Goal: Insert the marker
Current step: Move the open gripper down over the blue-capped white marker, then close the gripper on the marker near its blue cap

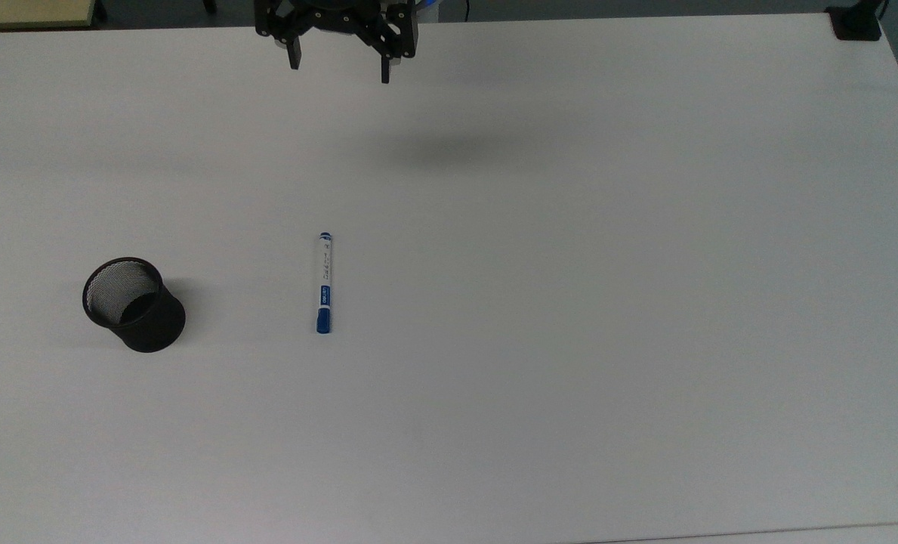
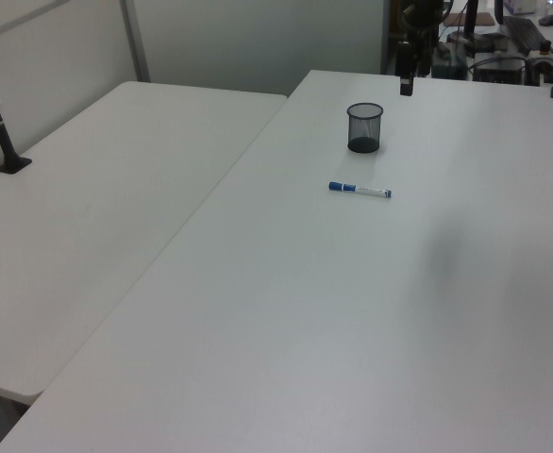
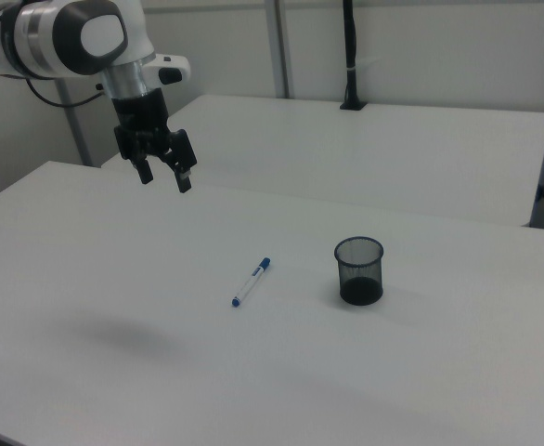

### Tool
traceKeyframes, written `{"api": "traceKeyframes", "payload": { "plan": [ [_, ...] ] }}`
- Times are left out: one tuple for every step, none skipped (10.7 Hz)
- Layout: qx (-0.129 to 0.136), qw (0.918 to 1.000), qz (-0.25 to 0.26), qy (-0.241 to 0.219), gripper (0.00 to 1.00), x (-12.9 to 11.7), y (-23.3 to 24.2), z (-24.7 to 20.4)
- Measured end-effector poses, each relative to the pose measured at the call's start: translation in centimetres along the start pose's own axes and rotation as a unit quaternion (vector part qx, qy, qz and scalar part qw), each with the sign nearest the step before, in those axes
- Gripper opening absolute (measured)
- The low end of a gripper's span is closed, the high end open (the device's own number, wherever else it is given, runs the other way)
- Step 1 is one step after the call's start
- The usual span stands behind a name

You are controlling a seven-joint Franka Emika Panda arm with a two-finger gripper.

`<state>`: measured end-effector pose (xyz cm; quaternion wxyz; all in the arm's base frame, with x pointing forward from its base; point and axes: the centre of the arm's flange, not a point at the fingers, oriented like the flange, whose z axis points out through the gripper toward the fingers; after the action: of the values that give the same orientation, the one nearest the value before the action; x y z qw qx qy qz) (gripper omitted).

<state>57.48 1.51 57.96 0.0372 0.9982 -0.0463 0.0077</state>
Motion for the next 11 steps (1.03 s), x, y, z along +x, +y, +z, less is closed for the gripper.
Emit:
{"api": "traceKeyframes", "payload": {
  "plan": [
    [0.001, 1.0000, 0.000, 0.006, 1.00, 0.3, -0.1, 0.1],
    [0.002, 0.9999, -0.001, 0.013, 1.00, 0.7, -0.1, 0.3],
    [0.001, 0.9998, -0.010, 0.015, 1.00, 1.2, -0.3, 1.1],
    [0.001, 0.9995, -0.025, 0.018, 1.00, 1.9, -0.5, 1.9],
    [0.001, 0.9990, -0.039, 0.023, 1.00, 2.7, -0.7, 3.0],
    [0.002, 0.9985, -0.047, 0.028, 1.00, 3.7, -1.0, 4.6],
    [0.002, 0.9980, -0.051, 0.036, 1.00, 4.8, -1.3, 6.2],
    [0.003, 0.9976, -0.052, 0.046, 1.00, 6.1, -1.6, 8.2],
    [0.002, 0.9972, -0.053, 0.052, 1.00, 7.2, -1.7, 10.4],
    [0.002, 0.9971, -0.051, 0.057, 1.00, 8.2, -1.6, 12.6],
    [0.000, 0.9969, -0.049, 0.062, 1.00, 9.0, -1.3, 14.4]
  ]
}}
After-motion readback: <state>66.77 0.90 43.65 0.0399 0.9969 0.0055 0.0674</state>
